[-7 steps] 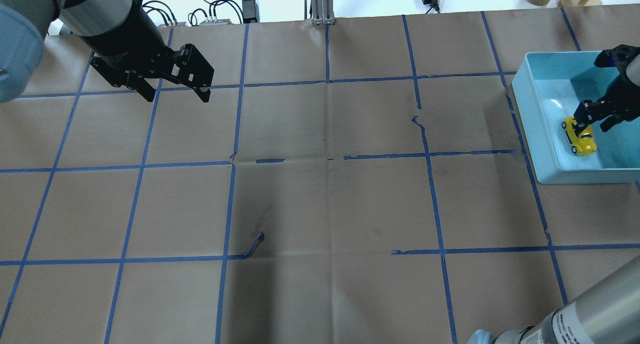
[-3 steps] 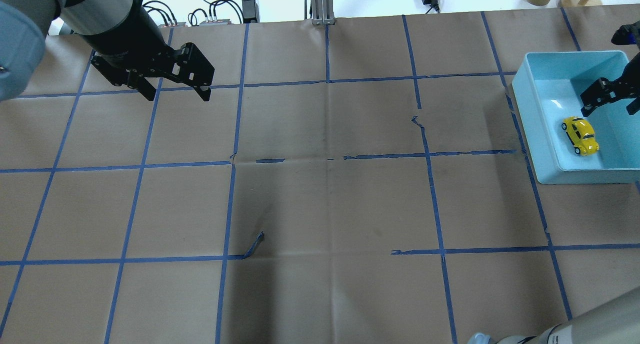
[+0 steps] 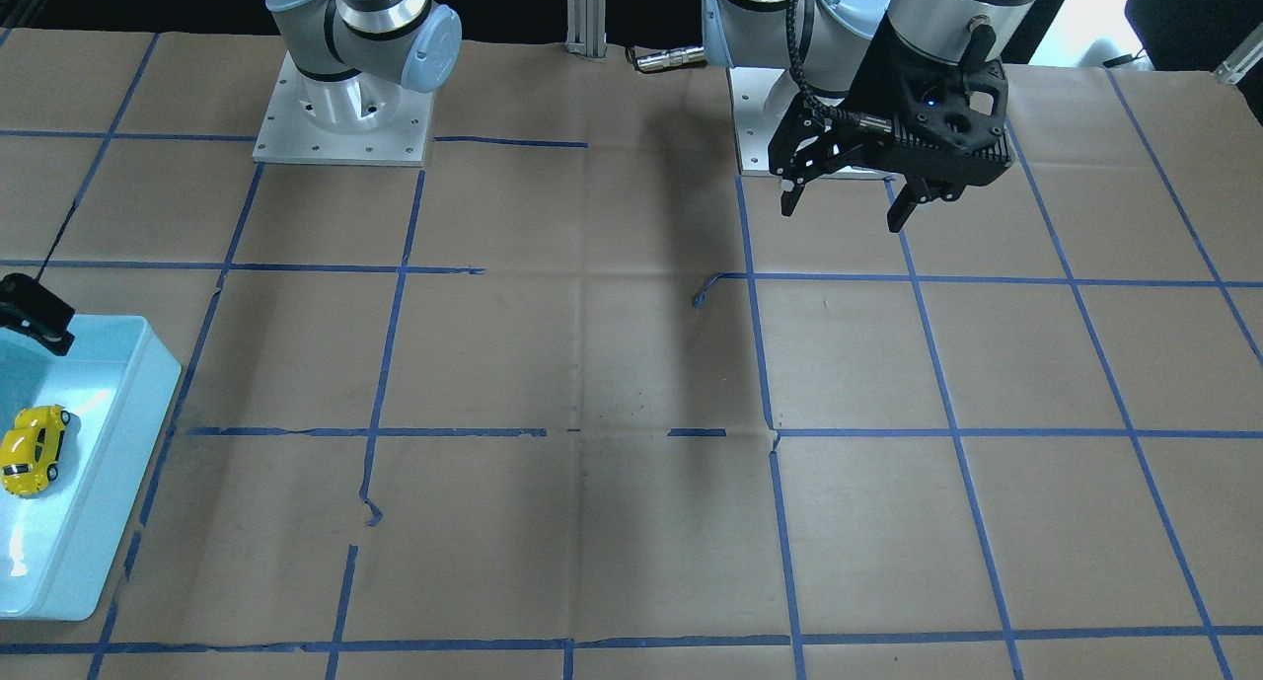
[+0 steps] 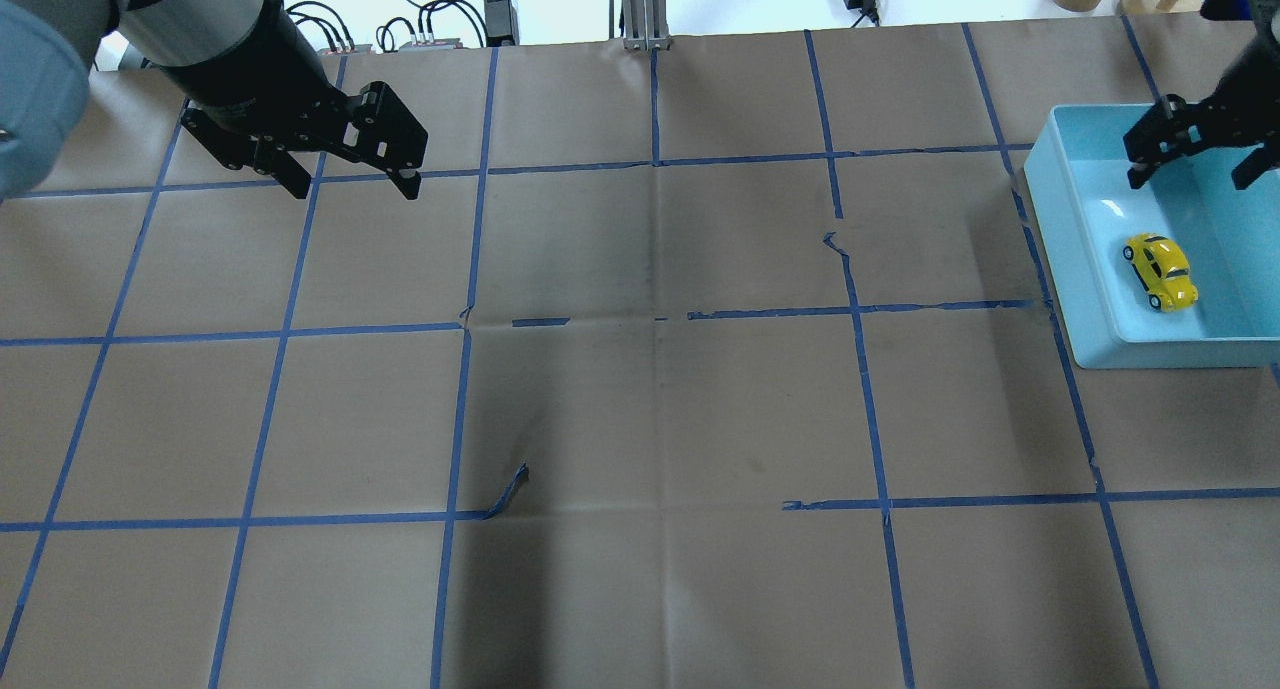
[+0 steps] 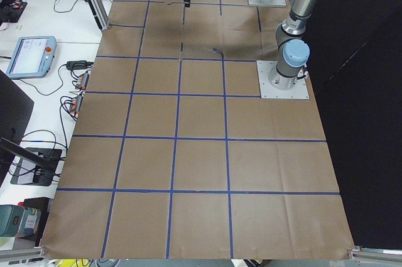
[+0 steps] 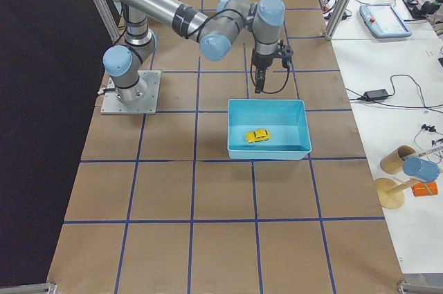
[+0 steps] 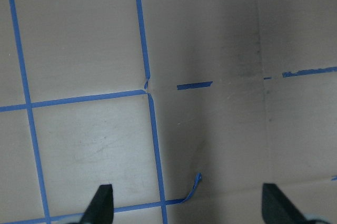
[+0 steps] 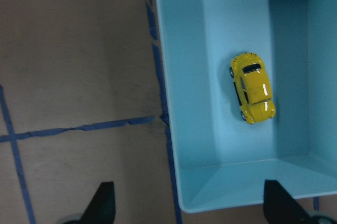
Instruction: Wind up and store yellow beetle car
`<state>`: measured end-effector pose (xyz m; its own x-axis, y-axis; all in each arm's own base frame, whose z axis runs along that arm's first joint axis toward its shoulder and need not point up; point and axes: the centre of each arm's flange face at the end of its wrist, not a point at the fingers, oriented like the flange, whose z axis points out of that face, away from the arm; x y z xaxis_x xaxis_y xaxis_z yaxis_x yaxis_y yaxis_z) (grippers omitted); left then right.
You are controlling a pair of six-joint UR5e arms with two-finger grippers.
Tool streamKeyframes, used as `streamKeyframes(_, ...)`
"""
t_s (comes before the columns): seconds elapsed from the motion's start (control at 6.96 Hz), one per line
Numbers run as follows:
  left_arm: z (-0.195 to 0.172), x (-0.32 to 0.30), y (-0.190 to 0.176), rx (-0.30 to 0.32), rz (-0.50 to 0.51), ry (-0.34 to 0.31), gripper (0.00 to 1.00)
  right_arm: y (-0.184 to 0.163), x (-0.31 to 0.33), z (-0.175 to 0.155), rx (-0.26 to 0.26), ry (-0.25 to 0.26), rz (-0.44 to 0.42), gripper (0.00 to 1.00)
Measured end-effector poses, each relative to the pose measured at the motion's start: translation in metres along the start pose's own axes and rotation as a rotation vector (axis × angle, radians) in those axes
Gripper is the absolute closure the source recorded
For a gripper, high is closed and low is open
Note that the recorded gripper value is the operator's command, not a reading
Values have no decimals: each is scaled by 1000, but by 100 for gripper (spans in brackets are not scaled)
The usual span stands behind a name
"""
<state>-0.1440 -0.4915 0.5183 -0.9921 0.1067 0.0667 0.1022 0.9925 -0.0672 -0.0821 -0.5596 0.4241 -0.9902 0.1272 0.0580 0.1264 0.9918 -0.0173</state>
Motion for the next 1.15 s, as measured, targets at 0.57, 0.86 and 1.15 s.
streamKeyframes(0.57,-1,-1,-2,6,-9,-1,1,48,-192,-78,-9,-15,50,0)
streamKeyframes(0.86,0,-1,-3,7,-12,-1,1,62,-227,-74,-23,-18,45,0)
streamKeyframes(1.15,2,-2,-4,7,-13,-1,1,69,-235,-64,-51,-41,17,0)
